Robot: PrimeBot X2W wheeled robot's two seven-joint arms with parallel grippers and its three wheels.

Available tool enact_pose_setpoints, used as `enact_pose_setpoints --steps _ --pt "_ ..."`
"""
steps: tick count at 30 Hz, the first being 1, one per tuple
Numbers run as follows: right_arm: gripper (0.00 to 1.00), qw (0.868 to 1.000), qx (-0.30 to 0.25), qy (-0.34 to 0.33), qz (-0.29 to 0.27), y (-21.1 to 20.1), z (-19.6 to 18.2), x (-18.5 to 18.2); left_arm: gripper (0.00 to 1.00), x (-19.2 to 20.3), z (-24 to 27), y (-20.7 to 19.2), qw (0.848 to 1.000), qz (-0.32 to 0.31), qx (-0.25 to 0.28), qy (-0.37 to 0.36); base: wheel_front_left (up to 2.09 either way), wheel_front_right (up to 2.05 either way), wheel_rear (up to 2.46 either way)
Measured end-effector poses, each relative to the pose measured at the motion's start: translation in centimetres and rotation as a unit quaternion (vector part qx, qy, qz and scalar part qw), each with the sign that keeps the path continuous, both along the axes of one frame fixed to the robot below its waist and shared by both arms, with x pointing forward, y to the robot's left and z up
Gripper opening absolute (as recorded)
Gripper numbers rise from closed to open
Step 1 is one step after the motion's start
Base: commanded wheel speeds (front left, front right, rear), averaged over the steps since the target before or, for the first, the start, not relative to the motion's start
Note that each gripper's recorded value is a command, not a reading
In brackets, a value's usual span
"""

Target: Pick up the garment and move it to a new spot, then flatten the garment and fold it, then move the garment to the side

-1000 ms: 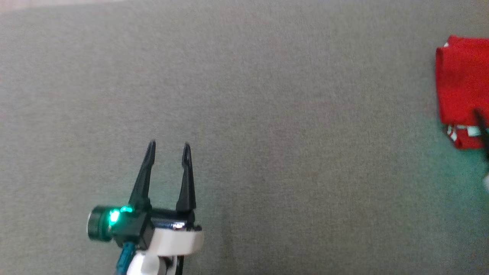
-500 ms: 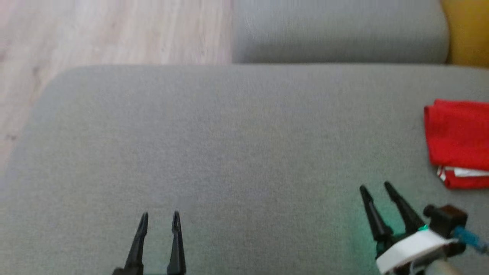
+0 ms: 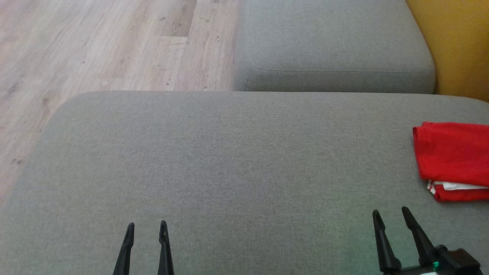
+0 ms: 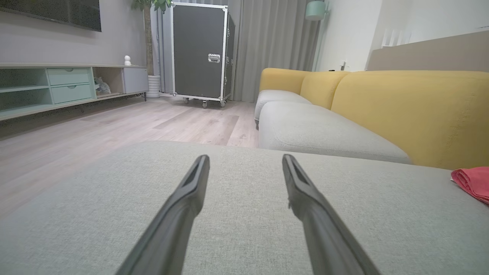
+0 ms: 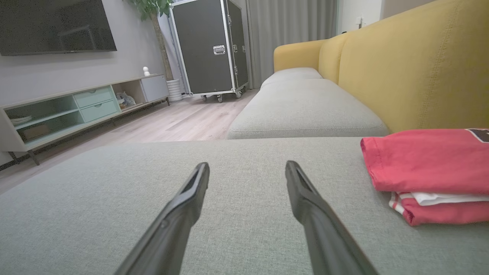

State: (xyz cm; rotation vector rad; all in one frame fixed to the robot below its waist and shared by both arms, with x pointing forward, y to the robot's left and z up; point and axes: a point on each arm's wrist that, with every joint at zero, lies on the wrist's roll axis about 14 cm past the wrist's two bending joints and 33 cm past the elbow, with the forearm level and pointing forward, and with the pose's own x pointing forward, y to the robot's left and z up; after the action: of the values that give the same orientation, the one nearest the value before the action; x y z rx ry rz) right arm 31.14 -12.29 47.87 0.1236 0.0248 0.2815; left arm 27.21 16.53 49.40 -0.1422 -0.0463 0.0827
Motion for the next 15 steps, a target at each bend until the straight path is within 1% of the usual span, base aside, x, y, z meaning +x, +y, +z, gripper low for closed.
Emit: enact_pose_setpoints --steps 6,13,14,15 --pt "1.0 1.0 0.002 -0.015 -0.019 -0.7 0.8 -0.2 1.0 0.1 0.3 -0.2 1.0 -0.012 0.006 -0.006 0.0 0.0 0.0" --pt "1.0 0.999 0.013 -0.014 -0.034 -1.2 0.9 -0.7 1.0 0.0 0.0 -0.5 1.0 -0.021 0.011 -0.003 0.0 0.0 0.0" --pt "0.0 0.999 0.012 -0.008 -0.034 -1.2 0.5 -0.8 0.0 -0.1 -0.5 -0.5 1.0 -0.022 0.011 0.004 0.0 0.0 0.0" --pt "0.0 0.999 0.012 -0.008 -0.034 -1.2 0.5 -0.8 0.0 -0.1 -0.5 -0.5 1.0 -0.022 0.011 0.004 0.0 0.0 0.0"
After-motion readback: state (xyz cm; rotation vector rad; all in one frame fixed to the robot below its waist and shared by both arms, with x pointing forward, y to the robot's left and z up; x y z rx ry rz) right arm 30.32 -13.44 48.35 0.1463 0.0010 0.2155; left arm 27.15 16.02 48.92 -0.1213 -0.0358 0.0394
